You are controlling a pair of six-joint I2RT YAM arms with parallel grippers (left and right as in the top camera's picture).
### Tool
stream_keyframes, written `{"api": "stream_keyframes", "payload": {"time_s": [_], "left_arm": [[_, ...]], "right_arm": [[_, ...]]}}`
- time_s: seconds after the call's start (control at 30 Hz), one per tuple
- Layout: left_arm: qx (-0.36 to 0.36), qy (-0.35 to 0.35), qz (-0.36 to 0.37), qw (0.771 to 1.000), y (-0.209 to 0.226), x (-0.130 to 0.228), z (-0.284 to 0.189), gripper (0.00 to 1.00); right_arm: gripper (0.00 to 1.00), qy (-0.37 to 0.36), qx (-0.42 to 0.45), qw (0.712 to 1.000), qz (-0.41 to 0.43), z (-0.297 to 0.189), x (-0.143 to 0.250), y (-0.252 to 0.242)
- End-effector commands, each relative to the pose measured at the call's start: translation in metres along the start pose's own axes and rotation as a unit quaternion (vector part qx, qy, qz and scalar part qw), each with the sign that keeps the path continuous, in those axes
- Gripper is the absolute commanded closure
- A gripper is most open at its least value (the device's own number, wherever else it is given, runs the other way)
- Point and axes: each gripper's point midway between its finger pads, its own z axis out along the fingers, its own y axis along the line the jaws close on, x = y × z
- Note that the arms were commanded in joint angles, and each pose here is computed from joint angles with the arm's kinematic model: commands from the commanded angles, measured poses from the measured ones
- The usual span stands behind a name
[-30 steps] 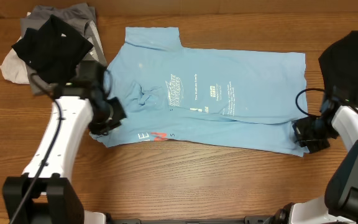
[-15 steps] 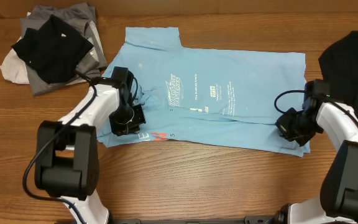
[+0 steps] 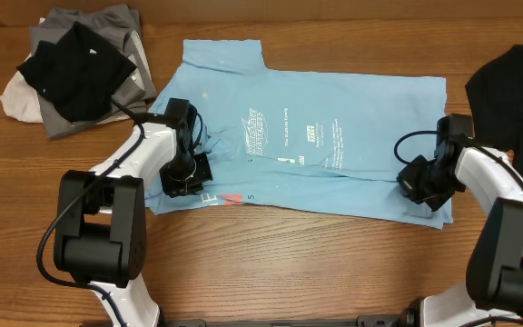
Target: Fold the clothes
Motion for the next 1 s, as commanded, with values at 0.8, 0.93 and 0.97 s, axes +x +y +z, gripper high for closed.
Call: {"api": "stream_keyframes", "payload": {"time_s": [0.8, 0.93, 0.97], "left_arm": [[-0.161, 0.096, -0.114, 0.976, 0.082, 0.056, 0.009, 0.96], [-0.165, 0.107, -0.122, 0.973, 0.081, 0.067, -0.002, 0.96], [-0.163, 0.107, -0.120, 0.973, 0.079, 0.069, -0.006, 0.96]], "right_arm": [[0.96, 0.001, 0.136, 0.975, 0.176, 0.008, 0.009, -0.073], [0.96, -0.008, 0.130, 0.976, 0.176, -0.004, 0.010, -0.072], [0.96, -0.013, 0.127, 0.976, 0.175, -0.008, 0.010, -0.072]]}}
